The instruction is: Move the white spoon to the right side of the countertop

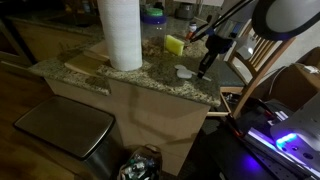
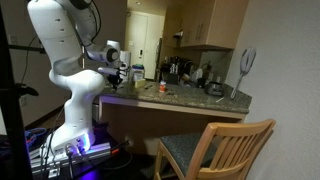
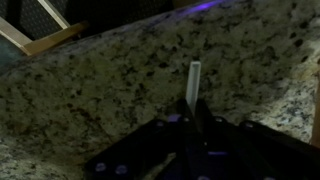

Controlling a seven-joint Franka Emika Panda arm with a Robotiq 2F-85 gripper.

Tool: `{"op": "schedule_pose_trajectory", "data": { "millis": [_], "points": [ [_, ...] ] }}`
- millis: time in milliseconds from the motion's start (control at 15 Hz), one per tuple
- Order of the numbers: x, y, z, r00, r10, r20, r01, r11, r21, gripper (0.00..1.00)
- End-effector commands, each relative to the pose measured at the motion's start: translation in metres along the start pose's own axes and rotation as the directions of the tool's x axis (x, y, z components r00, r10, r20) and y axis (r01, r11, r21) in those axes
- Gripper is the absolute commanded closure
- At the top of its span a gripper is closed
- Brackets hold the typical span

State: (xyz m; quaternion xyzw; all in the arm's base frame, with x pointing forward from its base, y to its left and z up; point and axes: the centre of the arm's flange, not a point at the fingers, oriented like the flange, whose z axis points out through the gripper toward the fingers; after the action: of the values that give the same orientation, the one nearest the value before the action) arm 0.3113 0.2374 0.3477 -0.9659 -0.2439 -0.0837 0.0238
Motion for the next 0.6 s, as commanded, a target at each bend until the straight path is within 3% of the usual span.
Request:
{"op": "schedule_pose_trajectory", "data": {
  "millis": [0,200,267,533],
  "points": [
    [0.003,0.001,0.002,0.999,0.024,-0.021,-0.025,0.999,-0.045,0.97],
    [0.005,0.003,0.004,0.998,0.039,-0.051,-0.044,0.994,-0.100,0.97],
    [-0.006,0.049,-0.058,0.997,0.047,-0.057,-0.052,0.994,-0.098,0.97],
    [-0.012,0.101,-0.112,0.991,0.106,-0.087,-0.108,0.994,-0.022,0.97]
  ]
}}
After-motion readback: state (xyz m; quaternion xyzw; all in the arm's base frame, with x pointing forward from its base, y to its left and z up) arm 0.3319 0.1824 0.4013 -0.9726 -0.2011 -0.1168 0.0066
